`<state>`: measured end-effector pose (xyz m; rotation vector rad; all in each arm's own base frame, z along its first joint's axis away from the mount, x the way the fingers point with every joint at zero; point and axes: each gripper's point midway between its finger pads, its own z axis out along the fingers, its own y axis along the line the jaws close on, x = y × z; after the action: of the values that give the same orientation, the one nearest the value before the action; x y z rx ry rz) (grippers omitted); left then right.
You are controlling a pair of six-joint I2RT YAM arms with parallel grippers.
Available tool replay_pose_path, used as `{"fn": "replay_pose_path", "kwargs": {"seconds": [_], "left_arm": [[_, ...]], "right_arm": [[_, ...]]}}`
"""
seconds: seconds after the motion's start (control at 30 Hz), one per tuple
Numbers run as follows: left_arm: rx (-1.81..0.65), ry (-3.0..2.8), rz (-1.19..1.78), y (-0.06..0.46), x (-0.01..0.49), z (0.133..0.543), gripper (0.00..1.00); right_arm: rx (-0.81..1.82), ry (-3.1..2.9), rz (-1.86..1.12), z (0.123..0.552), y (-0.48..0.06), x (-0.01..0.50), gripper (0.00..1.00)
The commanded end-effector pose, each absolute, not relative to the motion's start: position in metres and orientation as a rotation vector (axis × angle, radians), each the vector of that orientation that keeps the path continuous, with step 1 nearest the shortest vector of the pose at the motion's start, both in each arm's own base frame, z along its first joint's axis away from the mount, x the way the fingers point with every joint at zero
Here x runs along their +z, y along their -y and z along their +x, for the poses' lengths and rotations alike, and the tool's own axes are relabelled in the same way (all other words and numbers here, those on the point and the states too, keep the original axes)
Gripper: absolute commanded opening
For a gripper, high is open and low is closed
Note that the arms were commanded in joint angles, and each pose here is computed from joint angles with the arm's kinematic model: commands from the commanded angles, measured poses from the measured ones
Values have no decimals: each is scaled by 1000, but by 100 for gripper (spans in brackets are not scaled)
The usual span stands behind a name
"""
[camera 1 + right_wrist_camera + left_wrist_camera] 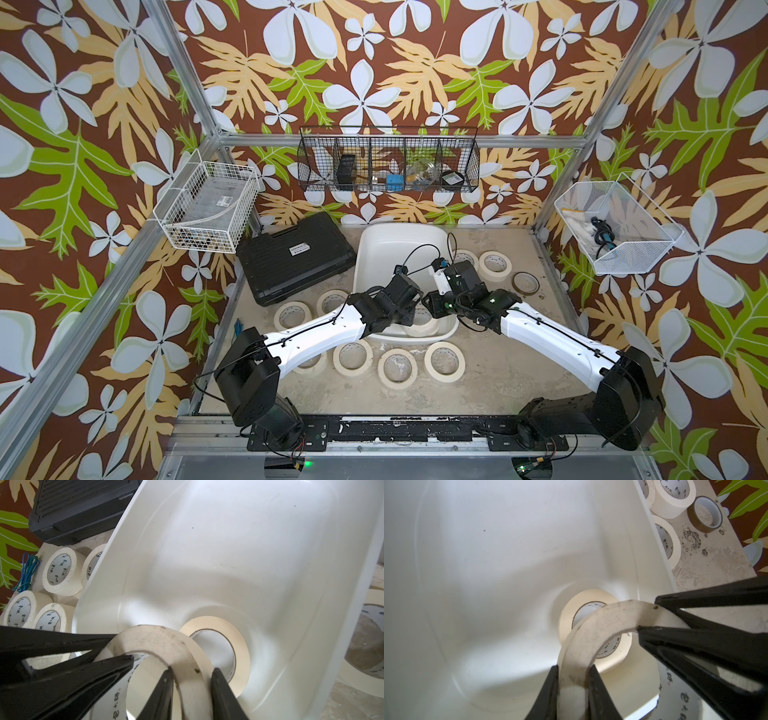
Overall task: Take out the art tape in the storage box
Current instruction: Pick up the art tape from the storage box.
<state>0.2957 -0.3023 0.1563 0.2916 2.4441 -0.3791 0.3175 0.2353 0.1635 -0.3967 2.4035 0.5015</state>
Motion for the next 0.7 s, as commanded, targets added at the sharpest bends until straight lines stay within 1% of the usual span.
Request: {"fn": "replay_pose_path", "kwargs": {"seconds": [0.0, 0.1, 0.17, 0.27, 0.4, 0.5, 0.67], "left_arm": [[-445, -2407, 278, 313, 170, 299, 9], [-456, -2408, 274, 314, 171, 300, 12], [-470, -2410, 269, 316, 170, 299, 17], [-477, -2399, 235, 315, 172, 300, 30], [-509, -2367, 191, 312, 182, 302, 46], [-517, -2345, 163, 310, 190, 303, 51], [-507, -2303, 124, 301, 205, 304, 55]], "right_arm": [[448, -2408, -365, 323, -229, 161, 27], [442, -2407, -366, 324, -229, 162, 21], [434, -2405, -367, 324, -228, 162, 16], [430, -2397, -367, 324, -227, 165, 9], [419, -2391, -374, 324, -225, 166, 5], [413, -2386, -379, 324, -225, 167, 3], [365, -2368, -363, 327, -217, 174, 2]]}}
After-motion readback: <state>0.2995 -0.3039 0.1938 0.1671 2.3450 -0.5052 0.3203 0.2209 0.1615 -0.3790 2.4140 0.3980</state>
